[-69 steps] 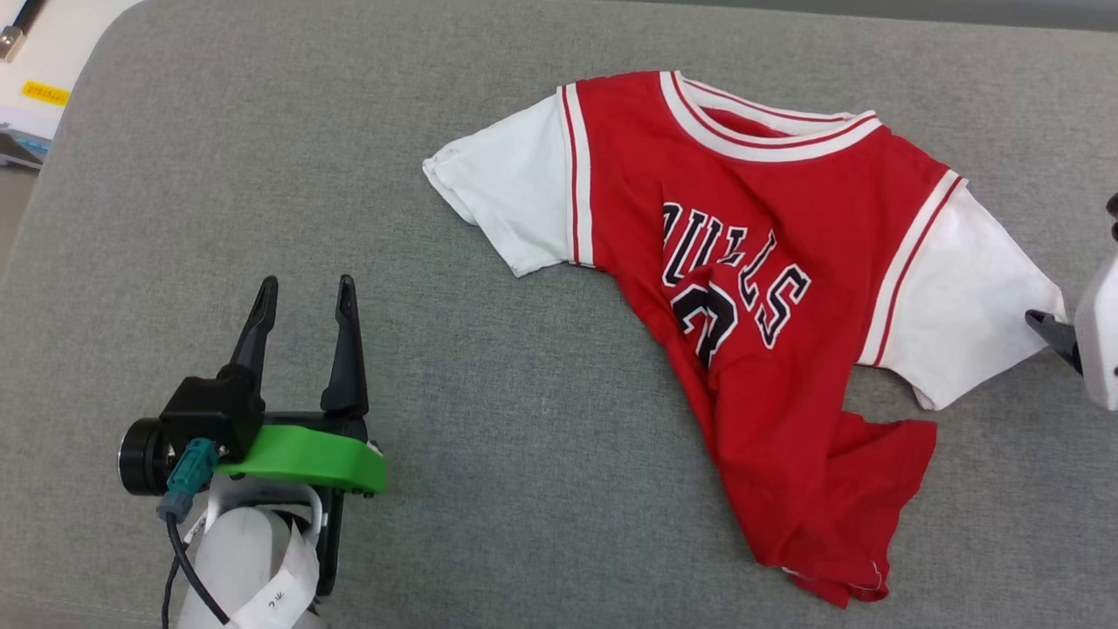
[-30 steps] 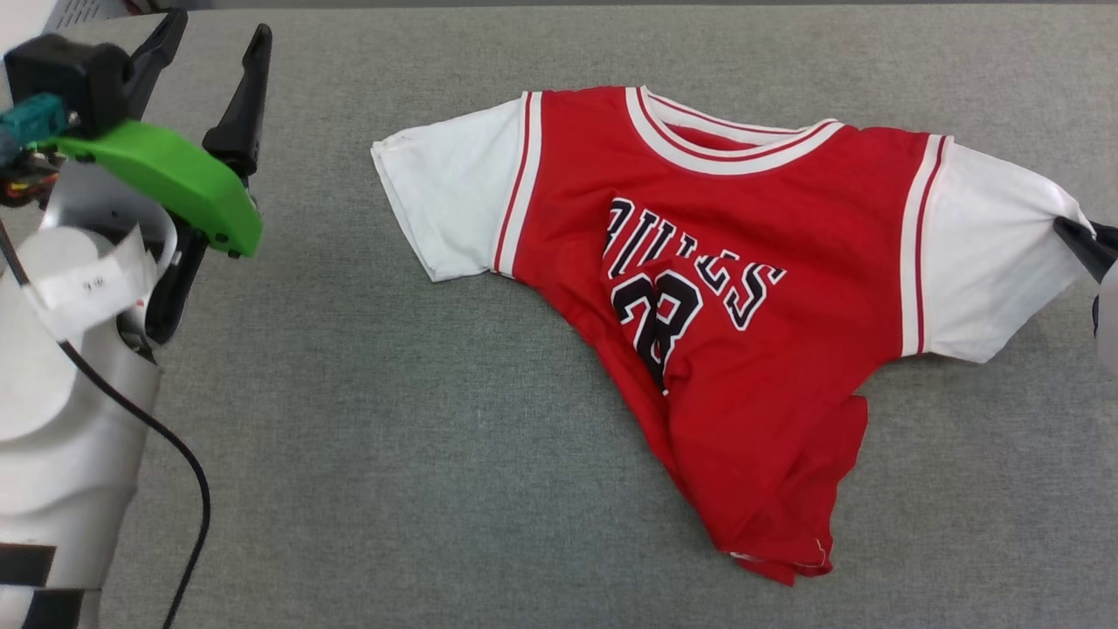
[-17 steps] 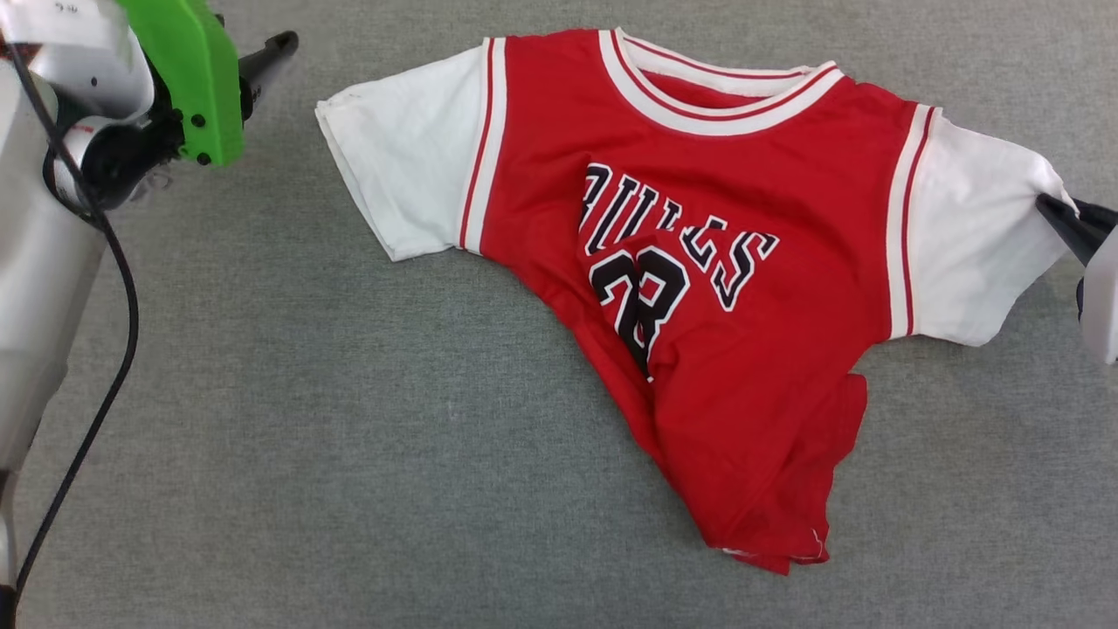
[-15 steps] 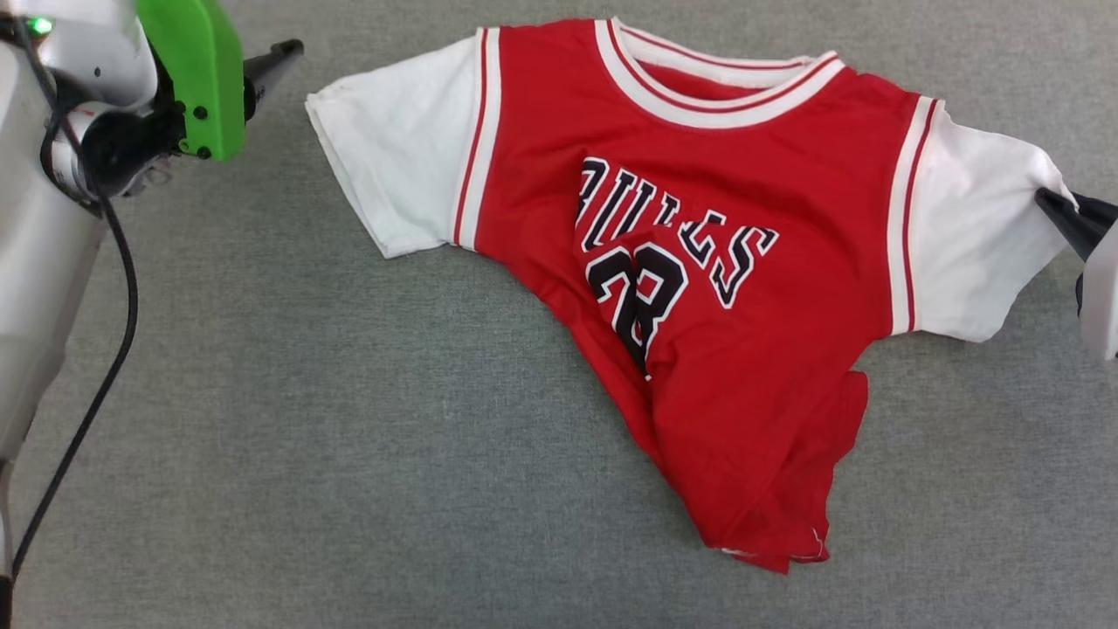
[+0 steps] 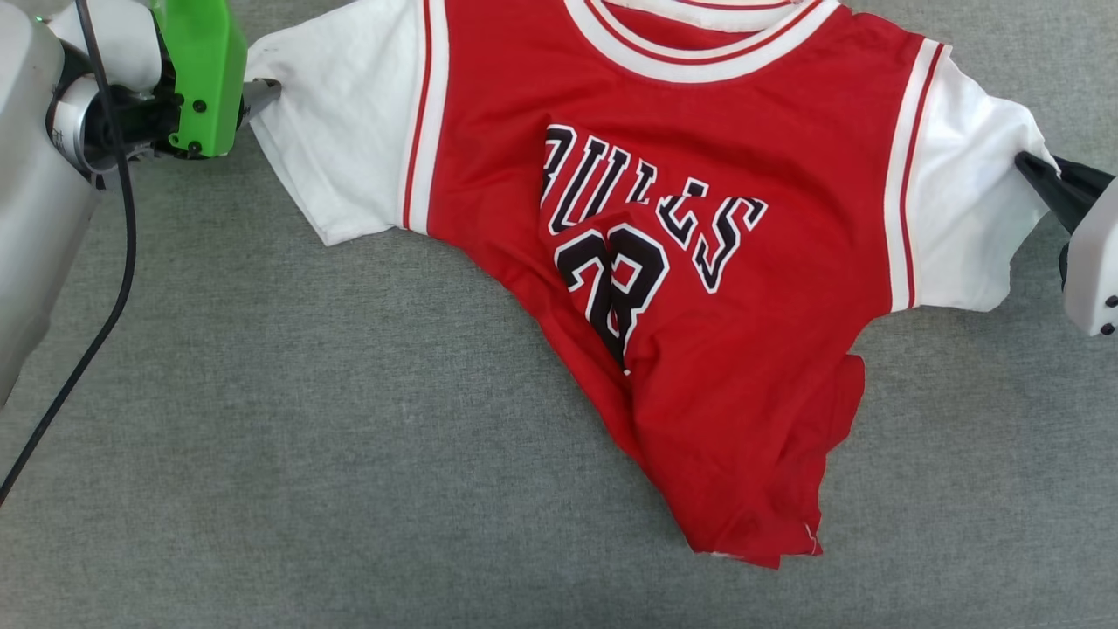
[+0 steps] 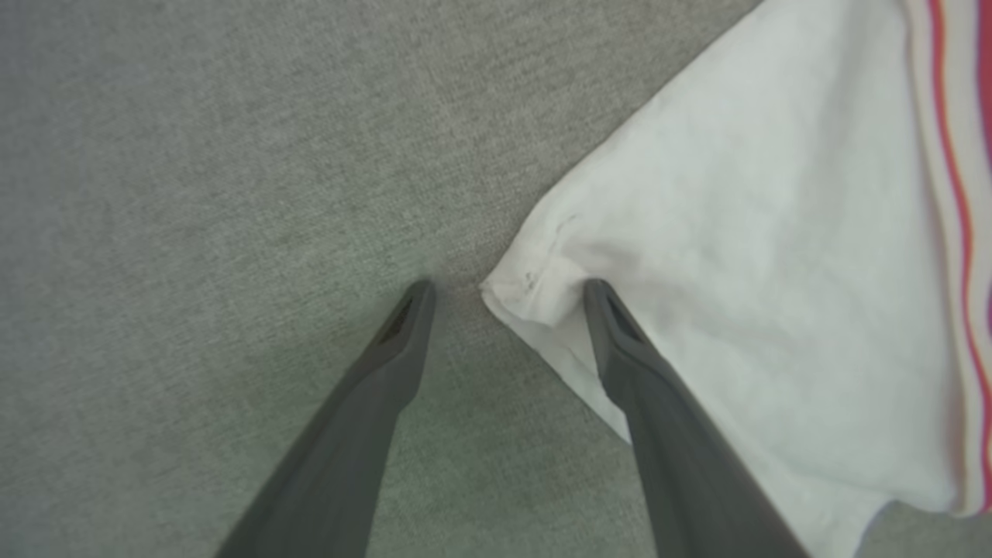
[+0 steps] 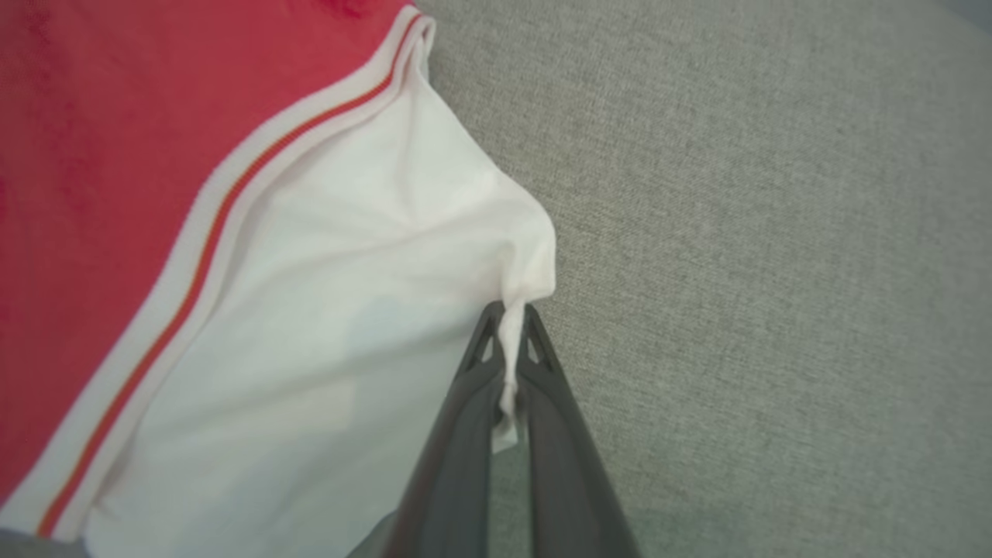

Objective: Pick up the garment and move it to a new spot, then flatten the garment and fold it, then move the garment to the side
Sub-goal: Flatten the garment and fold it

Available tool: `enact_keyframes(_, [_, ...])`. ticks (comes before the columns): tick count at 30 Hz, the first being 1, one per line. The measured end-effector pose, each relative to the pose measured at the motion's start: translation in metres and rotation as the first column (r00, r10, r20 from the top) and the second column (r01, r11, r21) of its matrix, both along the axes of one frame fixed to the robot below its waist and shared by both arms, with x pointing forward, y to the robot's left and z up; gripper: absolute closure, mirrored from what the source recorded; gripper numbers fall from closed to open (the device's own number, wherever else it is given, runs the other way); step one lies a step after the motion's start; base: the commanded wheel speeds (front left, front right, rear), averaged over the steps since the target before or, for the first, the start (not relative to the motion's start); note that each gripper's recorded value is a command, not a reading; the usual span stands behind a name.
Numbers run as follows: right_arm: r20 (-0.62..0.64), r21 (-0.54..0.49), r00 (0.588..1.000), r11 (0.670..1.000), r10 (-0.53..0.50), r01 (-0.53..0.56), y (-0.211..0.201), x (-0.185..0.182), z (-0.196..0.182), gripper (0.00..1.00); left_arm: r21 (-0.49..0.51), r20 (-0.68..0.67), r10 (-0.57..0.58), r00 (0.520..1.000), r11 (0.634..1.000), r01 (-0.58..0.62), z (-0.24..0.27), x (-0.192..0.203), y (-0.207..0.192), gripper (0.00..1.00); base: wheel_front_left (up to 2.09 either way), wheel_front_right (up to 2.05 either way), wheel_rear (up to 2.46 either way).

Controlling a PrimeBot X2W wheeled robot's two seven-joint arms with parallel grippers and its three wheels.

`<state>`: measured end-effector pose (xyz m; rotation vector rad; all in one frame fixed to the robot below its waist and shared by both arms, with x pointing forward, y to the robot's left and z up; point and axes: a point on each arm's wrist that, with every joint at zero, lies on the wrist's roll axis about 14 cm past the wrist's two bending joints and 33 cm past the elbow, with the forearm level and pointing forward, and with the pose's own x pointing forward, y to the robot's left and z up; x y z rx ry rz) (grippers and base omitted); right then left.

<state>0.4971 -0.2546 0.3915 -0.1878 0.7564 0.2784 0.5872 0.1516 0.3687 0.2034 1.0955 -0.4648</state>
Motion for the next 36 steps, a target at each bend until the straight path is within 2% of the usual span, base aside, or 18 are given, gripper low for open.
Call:
enact_keyframes(4, [-0.008, -0.005, 1.0, 1.0, -0.004, 0.004, -0.002, -0.001, -0.003, 1.0, 0.01, -0.021, -0.018, 1.0, 1.0, 0.018, -0.006, 0.0, -0.003, 0.0, 0.0, 0.0, 0.0])
enact_keyframes(5, [-0.008, -0.005, 1.0, 1.0, -0.004, 0.004, -0.003, -0.001, -0.003, 1.0, 0.013, -0.031, -0.024, 0.999, 1.0, 0.024, -0.007, -0.001, -0.003, 0.14, 0.0, 0.0, 0.0])
enact_keyframes(6, [-0.008, -0.005, 1.0, 1.0, -0.004, 0.004, -0.002, -0.001, -0.003, 1.0, 0.017, -0.035, -0.03, 0.999, 0.999, 0.031, -0.008, -0.002, -0.004, 0.85, 0.0, 0.0, 0.0])
enact_keyframes(7, [-0.008, -0.005, 1.0, 1.0, -0.003, 0.003, -0.002, 0.0, -0.003, 1.0, 0.017, -0.038, -0.033, 0.999, 0.999, 0.034, -0.008, -0.002, -0.004, 1.0, 0.0, 0.0, 0.0])
enact_keyframes(11, [0.016, 0.003, 1.0, 1.0, 0.0, 0.0, 0.0, 0.002, 0.001, 1.0, -0.023, -0.022, -0.038, 0.999, 0.999, 0.038, -0.005, -0.004, -0.012, 1.0, 0.0, 0.0, 0.0])
enact_keyframes(15, [0.073, 0.0, 0.997, 1.0, -0.002, 0.002, -0.002, 0.008, 0.015, 1.0, -0.052, 0.06, -0.043, 0.997, 0.998, 0.046, 0.009, -0.002, -0.015, 1.0, 0.0, 0.0, 0.0])
enact_keyframes(21, [0.199, 0.009, 0.98, 1.0, -0.014, 0.012, -0.004, 0.017, 0.052, 1.0, -0.107, 0.297, -0.058, 0.953, 0.99, 0.093, 0.064, 0.007, -0.019, 1.0, 0.0, 0.0, 0.0])
enact_keyframes(25, [0.291, 0.013, 0.957, 1.0, -0.013, 0.01, -0.005, 0.021, 0.084, 1.0, -0.129, 0.457, -0.059, 0.888, 0.983, 0.132, 0.113, 0.008, -0.016, 1.0, 0.0, 0.0, 0.0])
enact_keyframes(31, [0.44, 0.022, 0.898, 1.0, -0.023, 0.015, -0.01, 0.026, 0.14, 1.0, -0.151, 0.657, -0.036, 0.753, 0.972, 0.178, 0.194, 0.003, -0.011, 1.0, 0.0, 0.0, 0.0])
enact_keyframes(36, [0.57, 0.022, 0.821, 1.0, -0.011, -0.002, -0.006, 0.031, 0.201, 1.0, -0.154, 0.783, -0.006, 0.622, 0.967, 0.204, 0.269, -0.007, -0.005, 1.0, 0.0, 0.0, 0.0])
